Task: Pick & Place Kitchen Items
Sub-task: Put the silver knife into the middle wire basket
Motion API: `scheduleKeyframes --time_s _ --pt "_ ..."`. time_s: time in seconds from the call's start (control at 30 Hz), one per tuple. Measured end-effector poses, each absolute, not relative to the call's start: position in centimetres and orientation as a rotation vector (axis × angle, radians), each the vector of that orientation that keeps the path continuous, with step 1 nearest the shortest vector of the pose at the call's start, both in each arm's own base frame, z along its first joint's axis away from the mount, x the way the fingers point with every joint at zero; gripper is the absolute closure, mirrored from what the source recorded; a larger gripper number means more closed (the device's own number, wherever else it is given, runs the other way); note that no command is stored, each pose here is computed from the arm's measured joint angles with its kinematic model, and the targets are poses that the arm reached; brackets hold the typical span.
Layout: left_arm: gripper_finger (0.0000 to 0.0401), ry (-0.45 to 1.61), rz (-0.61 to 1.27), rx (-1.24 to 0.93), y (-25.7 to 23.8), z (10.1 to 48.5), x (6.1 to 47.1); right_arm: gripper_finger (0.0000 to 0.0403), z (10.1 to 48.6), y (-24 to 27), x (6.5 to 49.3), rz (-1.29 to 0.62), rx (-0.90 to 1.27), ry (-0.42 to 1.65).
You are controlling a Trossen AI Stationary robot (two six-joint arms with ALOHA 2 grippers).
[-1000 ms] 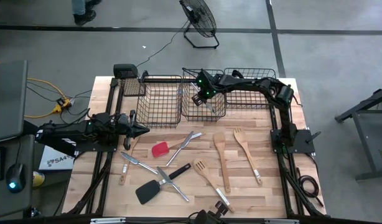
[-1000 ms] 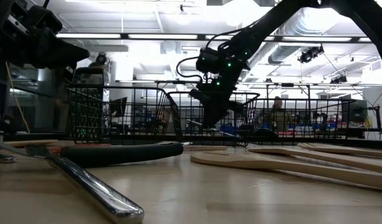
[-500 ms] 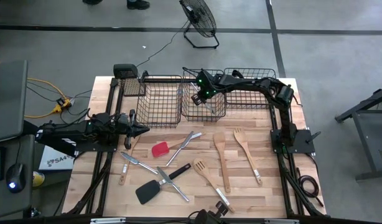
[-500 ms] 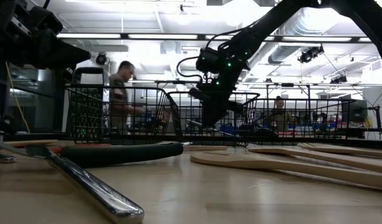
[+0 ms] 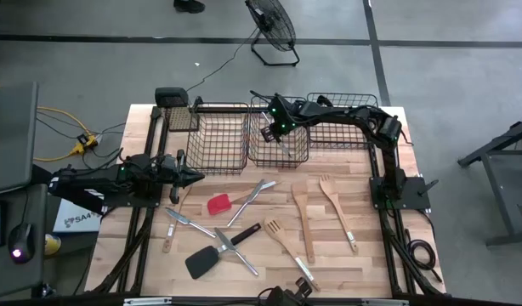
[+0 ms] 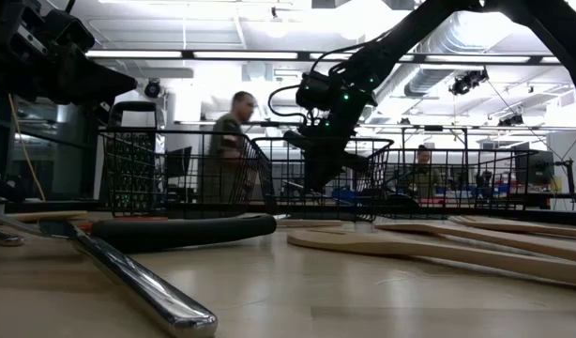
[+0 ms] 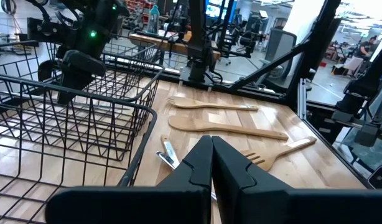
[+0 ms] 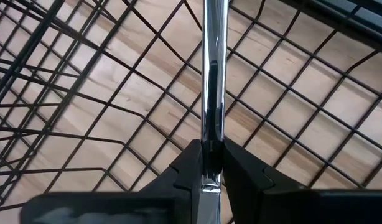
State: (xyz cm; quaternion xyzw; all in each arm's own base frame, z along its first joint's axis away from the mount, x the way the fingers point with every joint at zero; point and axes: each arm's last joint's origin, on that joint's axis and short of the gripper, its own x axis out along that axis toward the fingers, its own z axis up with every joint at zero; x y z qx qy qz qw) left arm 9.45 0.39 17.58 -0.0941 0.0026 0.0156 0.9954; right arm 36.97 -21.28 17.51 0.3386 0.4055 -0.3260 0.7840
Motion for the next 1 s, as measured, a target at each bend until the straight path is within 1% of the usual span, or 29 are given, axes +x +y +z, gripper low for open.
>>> scheduleKeyframes --time_s 0.13,0.2,0.43,0.57,0.77,1.0 --pt "0.0401 0.005 0.031 -0.188 0.4 17.6 9.5 0.0349 17.5 -21.3 37.0 -0.703 0.731 0.875" --pt "0.0401 0.005 0.031 -0.188 0.4 17.6 9.5 0.0342 17.5 -21.3 37.0 -0.704 0.731 0.875" --pt "0.0401 0.005 0.032 -0.187 0.4 17.6 9.5 0.0274 17.5 -21.3 37.0 -0.705 0.734 0.876" --pt "0.0401 0.005 0.033 -0.187 0.4 17.6 9.5 0.0248 17.7 -21.3 36.9 -0.701 0.736 0.871" --pt "0.0401 0.005 0.033 -0.185 0.4 17.6 9.5 0.0245 19.9 -21.0 36.5 -0.689 0.727 0.82" --pt "0.0401 0.017 0.035 -0.188 0.4 17.5 9.4 0.0253 24.6 -19.8 35.3 -0.654 0.669 0.729"
